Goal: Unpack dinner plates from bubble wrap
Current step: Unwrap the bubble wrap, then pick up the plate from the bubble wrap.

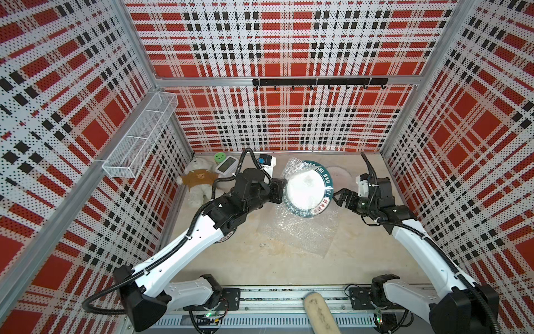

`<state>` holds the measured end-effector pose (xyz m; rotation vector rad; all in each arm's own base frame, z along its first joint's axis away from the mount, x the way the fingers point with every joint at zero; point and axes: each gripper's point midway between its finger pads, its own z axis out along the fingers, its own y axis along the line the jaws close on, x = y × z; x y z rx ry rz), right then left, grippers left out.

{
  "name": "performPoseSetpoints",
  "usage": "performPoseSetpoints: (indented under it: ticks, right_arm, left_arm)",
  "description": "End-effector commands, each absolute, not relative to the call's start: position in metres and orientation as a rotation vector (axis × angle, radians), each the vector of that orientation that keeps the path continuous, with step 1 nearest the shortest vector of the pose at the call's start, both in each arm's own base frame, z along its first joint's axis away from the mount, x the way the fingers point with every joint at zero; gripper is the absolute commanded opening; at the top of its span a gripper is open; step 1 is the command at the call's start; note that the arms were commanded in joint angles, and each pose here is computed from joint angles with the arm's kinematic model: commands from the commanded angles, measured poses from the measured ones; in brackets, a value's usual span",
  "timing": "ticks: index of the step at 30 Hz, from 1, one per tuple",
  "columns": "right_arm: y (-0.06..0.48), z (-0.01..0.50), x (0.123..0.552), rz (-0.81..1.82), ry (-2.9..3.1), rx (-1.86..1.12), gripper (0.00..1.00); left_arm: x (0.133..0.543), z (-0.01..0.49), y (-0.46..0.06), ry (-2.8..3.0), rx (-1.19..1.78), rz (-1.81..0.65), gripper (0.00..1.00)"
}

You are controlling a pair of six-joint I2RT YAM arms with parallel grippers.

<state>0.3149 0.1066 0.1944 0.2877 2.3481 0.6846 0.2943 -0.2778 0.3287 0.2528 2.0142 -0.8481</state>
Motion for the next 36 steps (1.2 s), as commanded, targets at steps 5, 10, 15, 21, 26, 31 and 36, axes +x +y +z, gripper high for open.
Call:
performPoseSetpoints:
  ticks: [5,10,15,21,26,31,36]
  right_arm:
    - [0.093,0.212,0.315,0.629,2.299,0.327,1.00]
    - [0.089,0.203,0.310,0.613,2.309,0.341,1.00]
    - [0.103,0.192,0.307,0.685,2.354,0.279,1.00]
    - [0.116,0.167,0.303,0.782,2.390,0.277,1.00]
    - [0.131,0.152,0.301,0.817,2.428,0.241,1.00]
    - [0.148,0.139,0.297,0.866,2.456,0.193,0.99]
    - [0.159,0.121,0.297,0.869,2.507,0.135,0.92]
  left_arm:
    - [0.304,0.283,-0.304,2.082,0.014,-1.283,0.00]
    - [0.313,0.217,-0.285,2.197,-0.058,-1.231,0.00]
    - [0.313,0.151,-0.266,2.303,-0.136,-1.165,0.00]
    - [0.309,0.095,-0.257,2.392,-0.173,-1.121,0.00]
    - [0.310,0.065,-0.247,2.431,-0.203,-1.058,0.00]
    - [0.309,0.045,-0.236,2.462,-0.251,-1.015,0.20]
    - [0.307,0.052,-0.226,2.446,-0.274,-0.998,0.40]
